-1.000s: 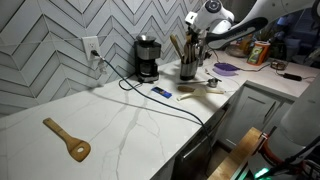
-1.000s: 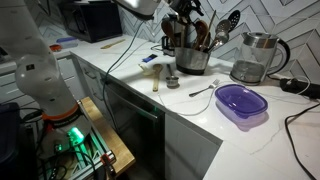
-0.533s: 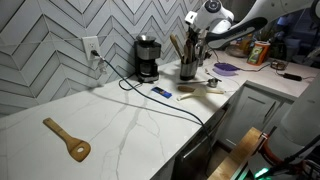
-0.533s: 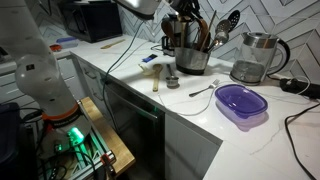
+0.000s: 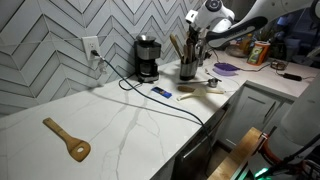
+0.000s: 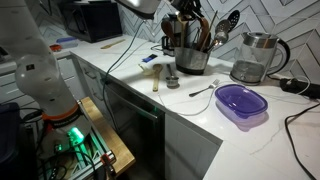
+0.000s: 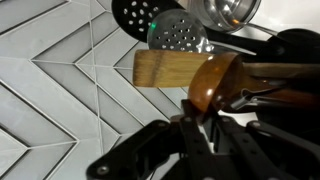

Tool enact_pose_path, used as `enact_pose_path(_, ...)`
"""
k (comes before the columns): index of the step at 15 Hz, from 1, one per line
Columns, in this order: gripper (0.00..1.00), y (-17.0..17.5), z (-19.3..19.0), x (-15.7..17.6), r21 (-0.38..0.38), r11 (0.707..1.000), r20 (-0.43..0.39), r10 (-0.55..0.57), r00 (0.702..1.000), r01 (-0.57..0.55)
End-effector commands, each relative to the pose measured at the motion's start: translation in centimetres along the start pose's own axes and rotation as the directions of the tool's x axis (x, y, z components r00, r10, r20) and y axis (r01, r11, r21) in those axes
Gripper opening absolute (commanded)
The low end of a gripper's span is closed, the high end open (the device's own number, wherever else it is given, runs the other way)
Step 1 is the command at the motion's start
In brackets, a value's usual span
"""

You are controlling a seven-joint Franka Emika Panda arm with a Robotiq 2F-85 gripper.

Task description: Remove the brown serving spoon from the pot

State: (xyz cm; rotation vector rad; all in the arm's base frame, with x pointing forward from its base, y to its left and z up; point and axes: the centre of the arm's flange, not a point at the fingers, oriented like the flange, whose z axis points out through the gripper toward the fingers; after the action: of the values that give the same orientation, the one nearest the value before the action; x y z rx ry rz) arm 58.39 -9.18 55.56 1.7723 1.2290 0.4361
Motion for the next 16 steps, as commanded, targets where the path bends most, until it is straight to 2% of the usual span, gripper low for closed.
enact_pose_path(1,0.04,0.5,-1.4,-0.4,-0.034,0.999,0.02,0.018,1.0,-0.017)
enact_pose_path(7,0.04,2.6,-4.2,-0.8,-0.12,0.991,0.071,0.069,0.995,-0.06)
enact_pose_path(16,0.04,5.7,-8.8,-1.3,-0.234,0.966,0.218,0.166,0.962,-0.113)
